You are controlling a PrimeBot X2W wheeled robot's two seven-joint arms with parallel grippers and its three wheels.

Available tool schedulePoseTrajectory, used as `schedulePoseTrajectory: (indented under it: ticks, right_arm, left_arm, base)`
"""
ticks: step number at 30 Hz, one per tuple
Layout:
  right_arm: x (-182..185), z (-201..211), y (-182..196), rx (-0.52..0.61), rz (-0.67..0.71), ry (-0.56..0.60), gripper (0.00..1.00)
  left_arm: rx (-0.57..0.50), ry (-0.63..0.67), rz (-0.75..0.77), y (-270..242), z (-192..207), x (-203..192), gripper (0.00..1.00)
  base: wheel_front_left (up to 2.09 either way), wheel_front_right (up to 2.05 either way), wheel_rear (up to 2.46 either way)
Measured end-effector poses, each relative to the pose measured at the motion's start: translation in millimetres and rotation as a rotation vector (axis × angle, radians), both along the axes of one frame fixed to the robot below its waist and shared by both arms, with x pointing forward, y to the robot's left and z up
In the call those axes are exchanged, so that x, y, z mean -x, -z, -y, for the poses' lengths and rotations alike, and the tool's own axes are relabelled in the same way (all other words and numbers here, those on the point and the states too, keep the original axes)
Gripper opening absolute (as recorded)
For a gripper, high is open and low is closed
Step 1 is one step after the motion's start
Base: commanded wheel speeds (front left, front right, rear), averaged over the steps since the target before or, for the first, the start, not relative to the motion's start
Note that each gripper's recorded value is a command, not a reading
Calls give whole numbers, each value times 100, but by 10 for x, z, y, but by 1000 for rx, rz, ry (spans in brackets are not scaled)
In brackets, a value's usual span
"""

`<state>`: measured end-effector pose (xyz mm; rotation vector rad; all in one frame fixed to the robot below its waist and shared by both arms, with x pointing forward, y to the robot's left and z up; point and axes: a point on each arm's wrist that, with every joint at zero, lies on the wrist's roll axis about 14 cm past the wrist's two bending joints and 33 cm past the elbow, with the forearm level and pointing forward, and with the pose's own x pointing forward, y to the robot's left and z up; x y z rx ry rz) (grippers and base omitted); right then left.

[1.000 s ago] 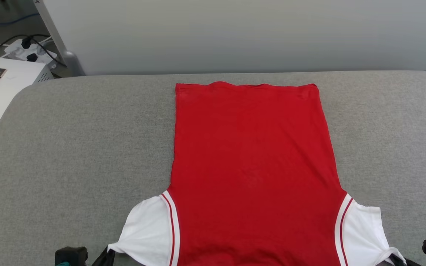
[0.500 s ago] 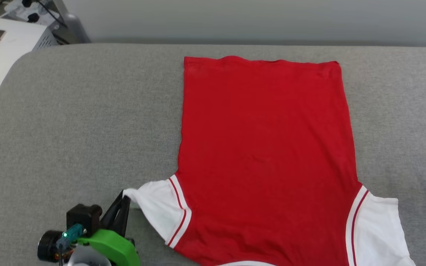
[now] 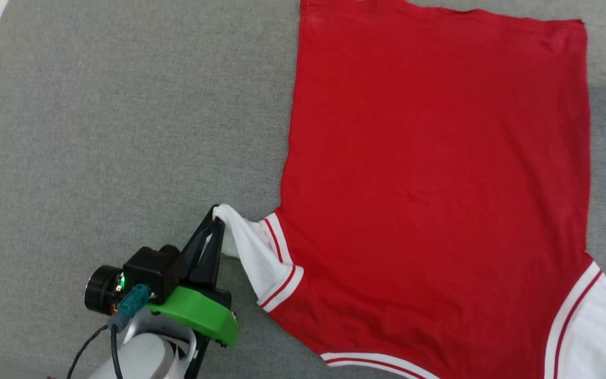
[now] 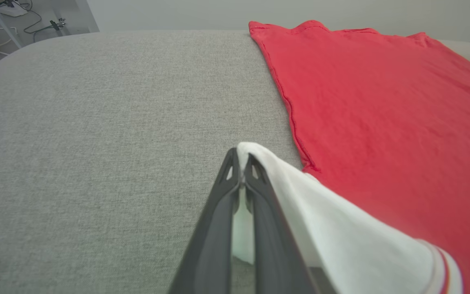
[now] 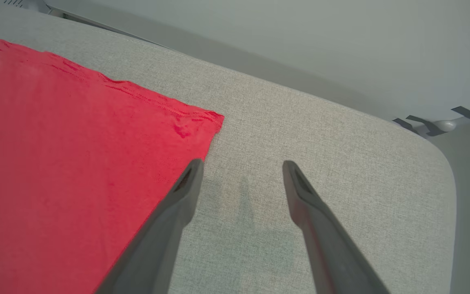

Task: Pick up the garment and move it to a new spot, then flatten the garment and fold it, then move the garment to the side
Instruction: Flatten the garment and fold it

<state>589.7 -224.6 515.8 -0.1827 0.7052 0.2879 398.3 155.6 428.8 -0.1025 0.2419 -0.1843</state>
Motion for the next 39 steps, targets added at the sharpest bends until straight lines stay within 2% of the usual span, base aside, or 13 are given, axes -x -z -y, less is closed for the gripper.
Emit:
schedulePoseTrajectory:
  ticks: [5, 8, 10, 14, 18, 19, 20, 26, 31, 34, 39]
  right_arm:
    - [-254, -131, 403, 25, -169, 18, 100]
    - [-327, -202, 763, 54, -251, 23, 100]
    - [-347, -308, 1040, 32, -303, 21, 100]
    - [-317, -495, 1507, 41, -377, -11, 100]
    - [-333, -510, 1693, 39, -397, -12, 100]
    - [-341, -502, 1700, 45, -396, -14, 75]
    - [-349, -493, 1686, 44, -389, -14, 0]
    - [-398, -567, 1461, -19, -268, -32, 0]
    - [-299, -518, 1142, 3, -165, -76, 0]
    - [-212, -459, 816, 4, -78, -106, 0]
    - [100, -246, 518, 45, -13, -143, 0]
  left_arm:
    - [-8, -9, 4, 51, 0, -92, 0]
    - [-19, -19, -8, 117, -37, -131, 0]
    - [-32, -24, -18, 172, -70, -148, 0]
    - [-53, -53, -49, 291, -177, -153, 0]
    - [-62, -74, -67, 353, -233, -137, 0]
    - [-61, -77, -69, 355, -242, -131, 0]
    - [-62, -80, -67, 348, -250, -127, 0]
    - [-68, -98, -43, 247, -302, -95, 0]
    - [-65, -110, -28, 148, -324, 19, 0]
    - [-59, -112, -19, 82, -325, 110, 0]
    - [-58, -111, 3, -24, -331, 204, 0]
  base:
    - [0, 0, 0]
    - [0, 0, 0]
    - [0, 0, 0]
    - [0, 0, 0]
    - [0, 0, 0]
    - [0, 0, 0]
    - [0, 0, 0]
    - [0, 0, 0]
    - [0, 0, 0]
    - [0, 0, 0]
    - [0, 0, 0]
